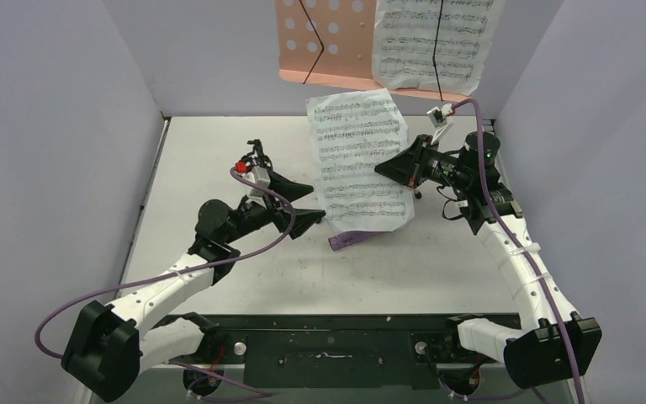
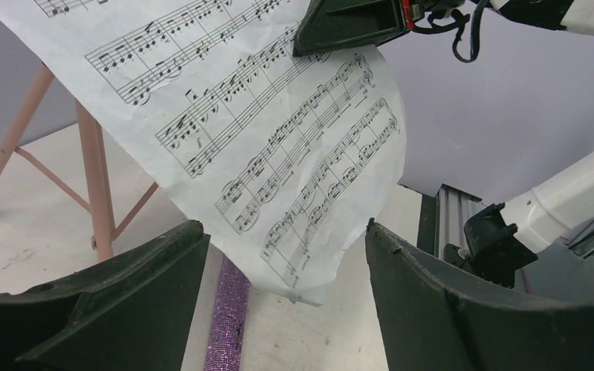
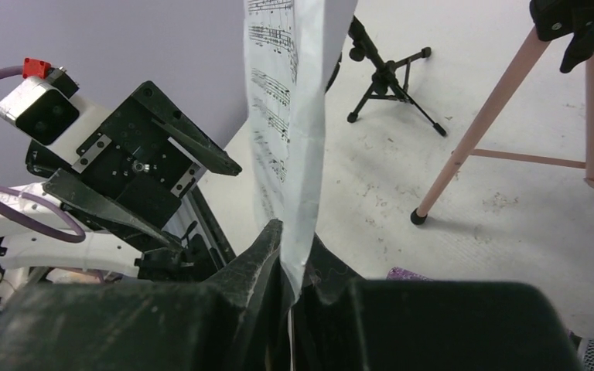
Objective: Set up the instrument practice props
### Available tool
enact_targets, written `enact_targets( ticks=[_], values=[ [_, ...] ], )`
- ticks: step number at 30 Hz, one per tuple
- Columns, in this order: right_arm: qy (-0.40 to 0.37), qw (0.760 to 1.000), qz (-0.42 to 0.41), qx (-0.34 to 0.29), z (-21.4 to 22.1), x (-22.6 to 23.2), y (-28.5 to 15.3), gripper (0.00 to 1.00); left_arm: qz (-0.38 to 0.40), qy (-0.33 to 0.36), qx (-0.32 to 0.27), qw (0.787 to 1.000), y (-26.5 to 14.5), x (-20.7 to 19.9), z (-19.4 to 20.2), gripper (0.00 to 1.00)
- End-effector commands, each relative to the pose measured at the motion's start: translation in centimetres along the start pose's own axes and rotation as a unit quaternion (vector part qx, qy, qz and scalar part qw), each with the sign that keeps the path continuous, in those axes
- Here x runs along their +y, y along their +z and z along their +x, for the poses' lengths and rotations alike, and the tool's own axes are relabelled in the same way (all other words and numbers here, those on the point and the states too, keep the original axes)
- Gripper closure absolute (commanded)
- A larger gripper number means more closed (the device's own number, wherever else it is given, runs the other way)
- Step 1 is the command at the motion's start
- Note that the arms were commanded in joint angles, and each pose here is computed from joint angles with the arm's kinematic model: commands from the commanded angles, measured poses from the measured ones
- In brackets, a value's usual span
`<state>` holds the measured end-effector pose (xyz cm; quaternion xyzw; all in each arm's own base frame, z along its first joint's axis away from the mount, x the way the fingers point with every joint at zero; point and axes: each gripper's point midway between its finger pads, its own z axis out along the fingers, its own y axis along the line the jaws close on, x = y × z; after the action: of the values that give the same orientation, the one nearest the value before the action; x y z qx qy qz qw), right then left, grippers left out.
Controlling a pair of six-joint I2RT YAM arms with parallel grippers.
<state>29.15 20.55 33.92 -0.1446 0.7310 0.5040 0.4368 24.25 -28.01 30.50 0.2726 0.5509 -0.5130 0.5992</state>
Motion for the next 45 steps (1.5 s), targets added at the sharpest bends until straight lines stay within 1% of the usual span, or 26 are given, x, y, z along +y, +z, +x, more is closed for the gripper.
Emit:
enact_targets(
  ticks=[1,3,6,10,13,19,22,26,30,34,40,45],
  values=[
    [-0.071,0.997,0.008,-0.02,-1.8,1.5,-0.9,0.95,-0.033,0.023,-0.01,0.999,-0.6,1.0,-0.7,0.25],
    [-0.085,0.996,0.024,-0.018,-2.1,1.4,-1.3,0.95,-0.055,0.025,-0.007,0.998,-1.0,1.7,-0.4,0.22],
    [-0.136,0.988,0.064,-0.037,-3.7,2.0,-2.3,0.95,-0.095,0.033,0.0,0.995,-1.7,3.0,-0.2,0.19],
    [-0.197,0.974,0.094,-0.065,-5.3,3.0,-3.9,0.95,-0.151,0.05,0.0,0.987,-2.8,4.6,-0.4,0.18],
    [-0.229,0.967,0.089,-0.062,-5.3,3.8,-4.6,0.95,-0.18,0.059,0.003,0.982,-3.5,5.4,-0.5,0.18],
    [-0.246,0.968,0.045,-0.035,-4.5,5.5,-4.5,0.95,-0.219,0.061,0.008,0.974,-4.4,6.5,-0.4,0.18],
    [-0.262,0.964,0.035,-0.037,-4.9,6.4,-4.5,0.95,-0.24,0.061,0.005,0.969,-4.8,7.1,-0.7,0.18],
    [-0.281,0.957,0.043,-0.049,-6.3,7.2,-4.7,0.95,-0.271,0.061,0.004,0.961,-5.3,8.0,-1.2,0.18],
    [-0.29,0.954,0.049,-0.061,-7.7,7.8,-4.8,0.95,-0.281,0.061,0.006,0.958,-5.3,8.5,-1.4,0.18],
    [-0.293,0.951,0.049,-0.086,-9.5,8.6,-4.8,0.95,-0.281,0.061,0.002,0.958,-4.9,8.6,-2.1,0.18],
    [-0.296,0.944,0.046,-0.138,-12.9,10.5,-5.1,0.95,-0.273,0.048,-0.017,0.961,-3.8,8.4,-4.1,0.19],
    [-0.297,0.94,0.026,-0.166,-15.2,12.3,-4.9,0.95,-0.257,0.047,-0.025,0.965,-2.2,8.2,-6.4,0.19]
  ],
)
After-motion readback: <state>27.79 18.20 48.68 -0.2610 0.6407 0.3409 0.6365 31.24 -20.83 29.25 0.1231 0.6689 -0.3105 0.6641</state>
